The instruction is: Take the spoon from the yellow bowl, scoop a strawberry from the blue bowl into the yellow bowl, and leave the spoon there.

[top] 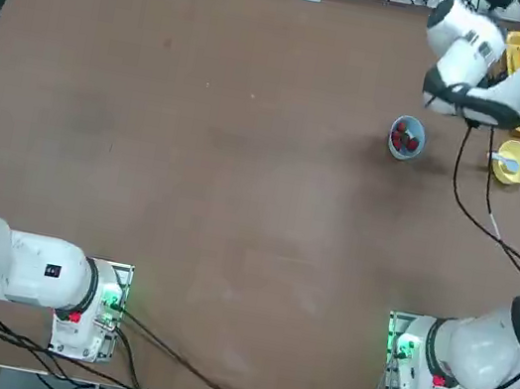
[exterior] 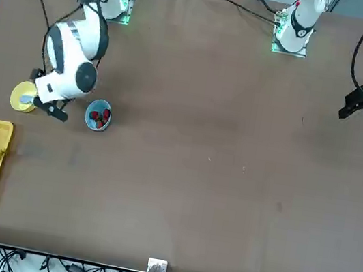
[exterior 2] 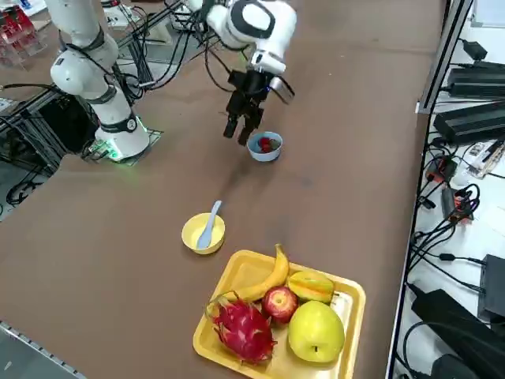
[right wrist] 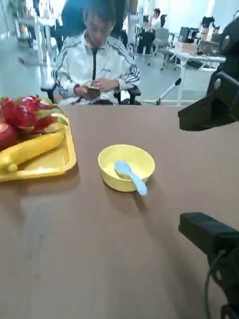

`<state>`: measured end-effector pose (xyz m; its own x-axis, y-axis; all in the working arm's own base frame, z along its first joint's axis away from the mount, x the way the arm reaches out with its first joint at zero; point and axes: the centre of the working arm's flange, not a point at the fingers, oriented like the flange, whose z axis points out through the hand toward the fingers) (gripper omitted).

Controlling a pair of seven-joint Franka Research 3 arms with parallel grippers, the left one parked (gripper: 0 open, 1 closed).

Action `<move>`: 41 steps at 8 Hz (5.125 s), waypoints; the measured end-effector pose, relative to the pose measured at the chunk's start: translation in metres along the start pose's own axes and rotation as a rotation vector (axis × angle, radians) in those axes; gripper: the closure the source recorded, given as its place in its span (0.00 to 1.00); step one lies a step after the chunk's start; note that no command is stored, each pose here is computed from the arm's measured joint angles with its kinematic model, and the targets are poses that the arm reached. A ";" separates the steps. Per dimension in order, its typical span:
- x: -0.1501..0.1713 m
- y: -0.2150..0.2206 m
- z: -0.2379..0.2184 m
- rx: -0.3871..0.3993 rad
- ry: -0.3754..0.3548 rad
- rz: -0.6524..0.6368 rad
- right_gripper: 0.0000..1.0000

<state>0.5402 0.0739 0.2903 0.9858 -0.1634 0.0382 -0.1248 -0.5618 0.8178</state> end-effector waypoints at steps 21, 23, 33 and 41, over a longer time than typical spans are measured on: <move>-0.040 -0.112 0.185 -0.415 0.178 -0.048 0.16; -0.042 -0.111 0.192 -0.432 0.170 -0.053 0.19; -0.040 -0.111 0.192 -0.436 0.175 -0.052 0.36; -0.038 -0.111 0.191 -0.436 0.177 -0.048 0.53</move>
<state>0.4952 -0.0126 0.0886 0.9980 0.0169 0.0605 -0.0569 -0.1665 0.9844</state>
